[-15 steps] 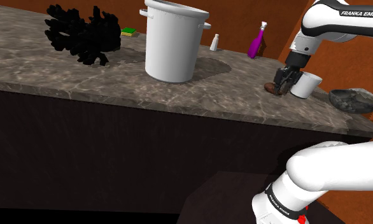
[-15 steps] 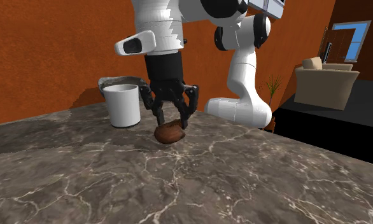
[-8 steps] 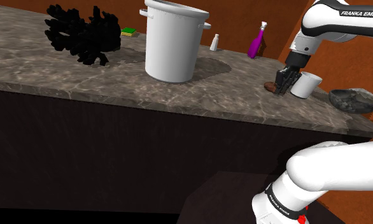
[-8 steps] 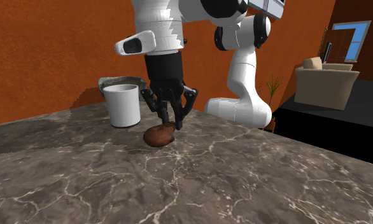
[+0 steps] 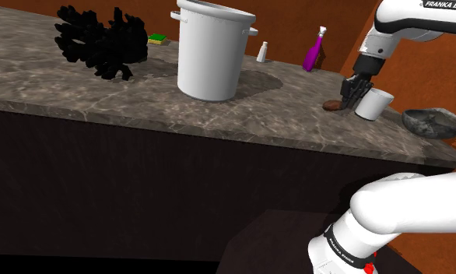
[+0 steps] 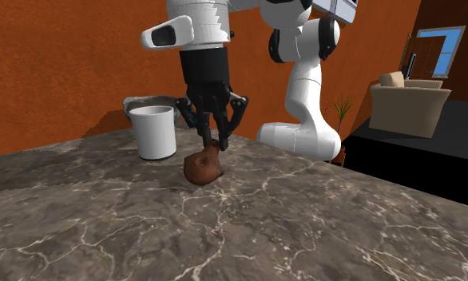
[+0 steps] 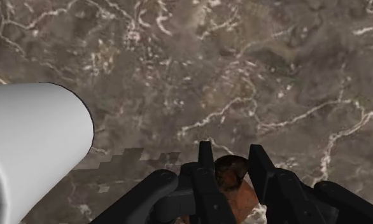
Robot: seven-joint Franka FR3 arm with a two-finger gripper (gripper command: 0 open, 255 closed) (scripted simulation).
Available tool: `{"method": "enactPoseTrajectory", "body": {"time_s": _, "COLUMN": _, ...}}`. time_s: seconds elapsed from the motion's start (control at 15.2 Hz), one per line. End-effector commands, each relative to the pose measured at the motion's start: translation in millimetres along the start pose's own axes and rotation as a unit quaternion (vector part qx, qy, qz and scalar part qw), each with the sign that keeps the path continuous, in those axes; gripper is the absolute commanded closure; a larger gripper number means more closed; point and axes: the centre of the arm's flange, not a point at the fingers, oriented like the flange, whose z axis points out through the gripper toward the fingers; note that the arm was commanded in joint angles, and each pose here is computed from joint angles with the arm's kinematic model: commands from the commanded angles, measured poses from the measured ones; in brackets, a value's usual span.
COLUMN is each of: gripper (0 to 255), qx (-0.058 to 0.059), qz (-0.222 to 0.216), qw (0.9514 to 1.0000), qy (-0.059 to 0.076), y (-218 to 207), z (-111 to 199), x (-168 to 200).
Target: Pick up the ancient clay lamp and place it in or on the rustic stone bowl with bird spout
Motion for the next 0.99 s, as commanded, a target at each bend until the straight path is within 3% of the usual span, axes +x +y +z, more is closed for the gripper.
{"method": "enactPoseTrajectory", "body": {"time_s": 0.0, "gripper": 255, "qx": 0.0, "qz": 0.0, "qw": 1.0, "qy": 0.0, "y": -0.9, "z": -10.7, "x": -1.0}}
{"method": "enactPoseTrajectory", "body": {"time_s": 0.92, "gripper": 255, "qx": 0.0, "qz": 0.0, "qw": 1.0, "qy": 0.0, "y": -4.4, "z": -84.2, "x": -8.2}}
